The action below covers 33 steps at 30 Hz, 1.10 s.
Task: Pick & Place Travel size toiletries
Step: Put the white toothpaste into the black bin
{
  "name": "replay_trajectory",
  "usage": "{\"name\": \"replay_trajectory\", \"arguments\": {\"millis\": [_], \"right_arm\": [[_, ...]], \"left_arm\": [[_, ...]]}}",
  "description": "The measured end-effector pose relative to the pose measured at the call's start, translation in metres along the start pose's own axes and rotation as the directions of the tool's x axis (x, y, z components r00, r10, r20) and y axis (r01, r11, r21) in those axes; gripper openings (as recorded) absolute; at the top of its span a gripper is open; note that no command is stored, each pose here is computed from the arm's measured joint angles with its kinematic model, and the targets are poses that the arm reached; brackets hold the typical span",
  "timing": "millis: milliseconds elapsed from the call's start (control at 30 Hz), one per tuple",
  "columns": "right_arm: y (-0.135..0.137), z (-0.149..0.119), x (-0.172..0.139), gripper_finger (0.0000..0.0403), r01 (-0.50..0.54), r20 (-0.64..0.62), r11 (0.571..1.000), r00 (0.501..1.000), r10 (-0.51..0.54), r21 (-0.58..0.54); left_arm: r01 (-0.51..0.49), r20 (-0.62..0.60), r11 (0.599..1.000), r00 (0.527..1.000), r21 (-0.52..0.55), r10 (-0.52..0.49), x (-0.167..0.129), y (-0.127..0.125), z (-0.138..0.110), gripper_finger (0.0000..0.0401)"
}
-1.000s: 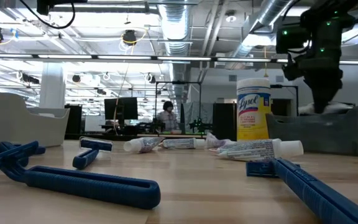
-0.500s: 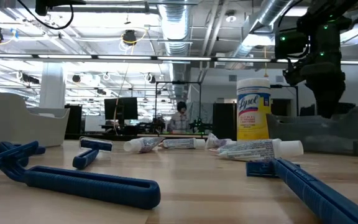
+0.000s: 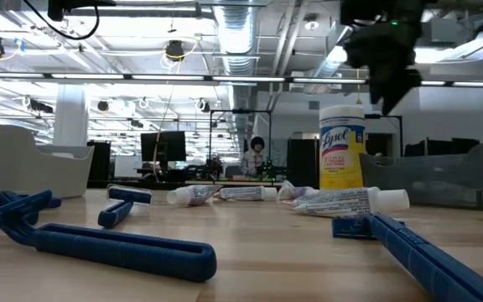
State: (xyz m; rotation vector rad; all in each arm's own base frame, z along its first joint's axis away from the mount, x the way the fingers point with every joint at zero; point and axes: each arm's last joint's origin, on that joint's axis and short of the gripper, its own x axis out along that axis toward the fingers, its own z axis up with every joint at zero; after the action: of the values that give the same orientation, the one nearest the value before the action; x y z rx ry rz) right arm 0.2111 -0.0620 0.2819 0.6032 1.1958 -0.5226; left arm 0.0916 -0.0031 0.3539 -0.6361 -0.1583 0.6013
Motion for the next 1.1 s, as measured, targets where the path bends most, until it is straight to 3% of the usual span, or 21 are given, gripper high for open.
{"name": "replay_trajectory", "arguments": {"millis": [300,467,767,1100], "right_arm": [[0.081,0.023,0.055,0.0245,-0.032,-0.063,0.995,0.998,0.026,-0.099],[0.106,0.034,0.093,0.0245,-0.009,-0.114,0.992,0.993,-0.005,-0.127],[0.116,0.042,0.158,0.0245,0.025,-0.169,0.988,0.984,-0.051,-0.151],[0.102,0.052,0.182,0.0244,0.049,-0.201,0.984,0.976,-0.083,-0.170]], "left_arm": [[0.007,-0.002,1.000,1.000,-0.002,-0.007,0.000,0.000,0.000,0.0294],[0.008,-0.002,1.000,1.000,-0.001,-0.008,0.000,-0.001,0.000,0.0294],[0.012,0.002,1.000,1.000,0.024,-0.012,0.000,0.000,0.001,0.0294],[0.014,0.003,1.000,1.000,0.017,-0.014,0.000,-0.001,0.001,0.0294]]}}
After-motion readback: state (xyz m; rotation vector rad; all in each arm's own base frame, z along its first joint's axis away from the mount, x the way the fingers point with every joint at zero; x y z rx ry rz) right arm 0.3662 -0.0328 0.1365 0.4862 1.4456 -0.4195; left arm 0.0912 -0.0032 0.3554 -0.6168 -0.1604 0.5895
